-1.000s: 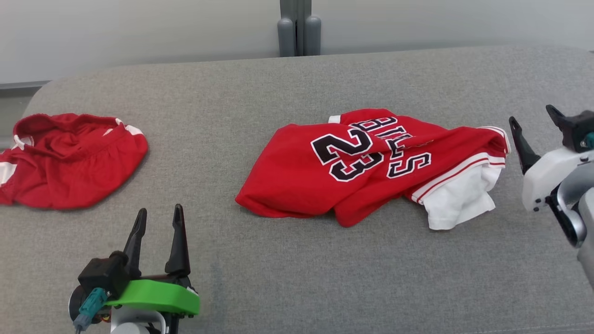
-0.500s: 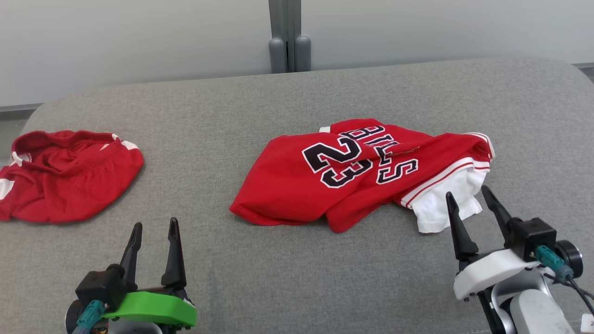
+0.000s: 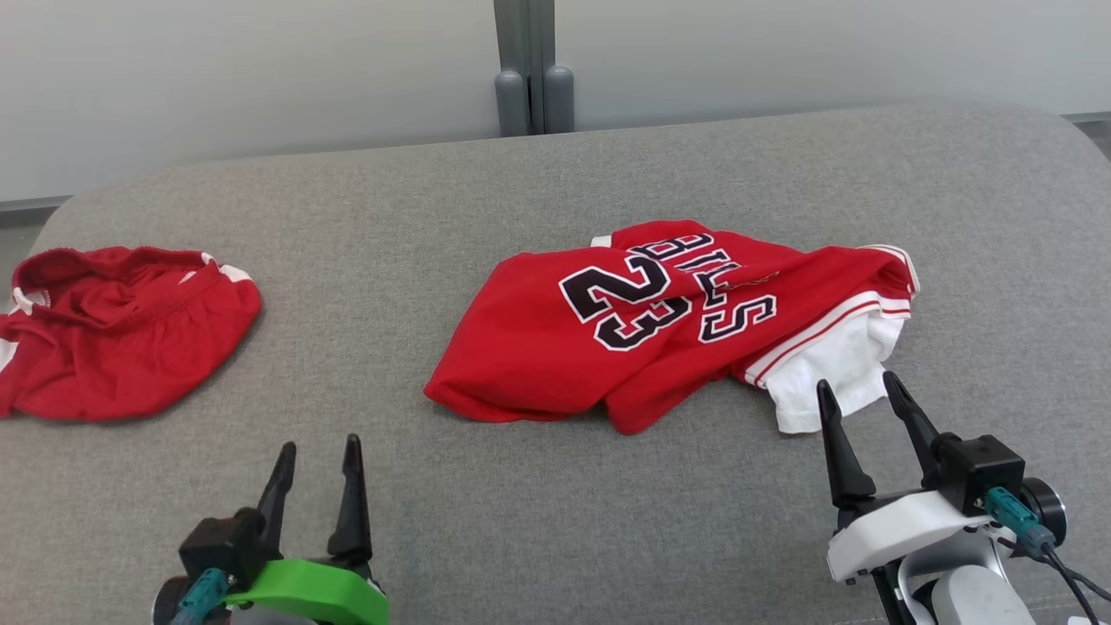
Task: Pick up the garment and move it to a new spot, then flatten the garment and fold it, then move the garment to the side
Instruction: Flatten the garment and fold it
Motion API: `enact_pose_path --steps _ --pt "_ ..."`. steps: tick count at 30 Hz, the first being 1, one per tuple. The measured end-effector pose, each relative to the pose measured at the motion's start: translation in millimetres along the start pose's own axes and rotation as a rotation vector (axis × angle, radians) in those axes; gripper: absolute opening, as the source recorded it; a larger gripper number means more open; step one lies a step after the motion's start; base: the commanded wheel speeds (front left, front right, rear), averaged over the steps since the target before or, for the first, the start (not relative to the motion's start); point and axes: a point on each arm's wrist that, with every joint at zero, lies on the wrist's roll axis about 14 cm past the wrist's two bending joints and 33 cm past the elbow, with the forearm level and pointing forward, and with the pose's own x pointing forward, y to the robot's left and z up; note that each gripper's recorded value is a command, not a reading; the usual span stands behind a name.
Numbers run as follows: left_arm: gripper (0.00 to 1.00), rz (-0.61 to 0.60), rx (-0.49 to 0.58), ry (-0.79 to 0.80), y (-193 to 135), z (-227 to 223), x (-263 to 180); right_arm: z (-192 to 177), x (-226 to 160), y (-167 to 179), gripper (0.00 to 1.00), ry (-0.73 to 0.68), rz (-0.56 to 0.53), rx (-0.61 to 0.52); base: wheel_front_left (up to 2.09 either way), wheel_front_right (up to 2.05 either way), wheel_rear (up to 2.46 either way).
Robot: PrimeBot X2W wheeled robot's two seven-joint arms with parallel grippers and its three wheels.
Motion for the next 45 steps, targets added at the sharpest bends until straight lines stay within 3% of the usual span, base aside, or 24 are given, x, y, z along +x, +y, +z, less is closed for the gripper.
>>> enact_pose_path --steps 11,23,24,26,33,45 --pt "1.00 -0.182 0.045 0.202 -50.6 -52.4 51.7 -0.6 6.6 1.4 1.00 0.003 0.008 -0.001 0.00 0.00 0.00" --pt "1.00 -0.141 0.062 0.375 -50.7 -101.5 79.4 -15.3 -0.3 -14.3 1.00 0.040 -0.048 0.015 0.00 0.00 0.00" --pt "0.88 -0.152 0.058 0.376 -53.6 -102.7 81.3 -15.8 -0.1 -14.7 1.00 0.041 -0.050 0.017 0.00 0.00 0.00" --pt "0.00 -0.166 0.054 0.372 -57.6 -102.9 85.0 -16.0 1.1 -13.6 1.00 0.040 -0.045 0.016 0.00 0.00 0.00" --pt "0.00 -0.179 0.024 0.327 -60.7 -89.4 97.7 -15.6 7.0 -3.4 1.00 0.034 -0.015 0.022 0.00 0.00 0.00" --pt "0.00 -0.200 -0.022 -0.013 -74.7 22.2 153.9 -15.3 15.0 4.1 1.00 0.028 0.015 0.023 0.00 0.00 0.00"
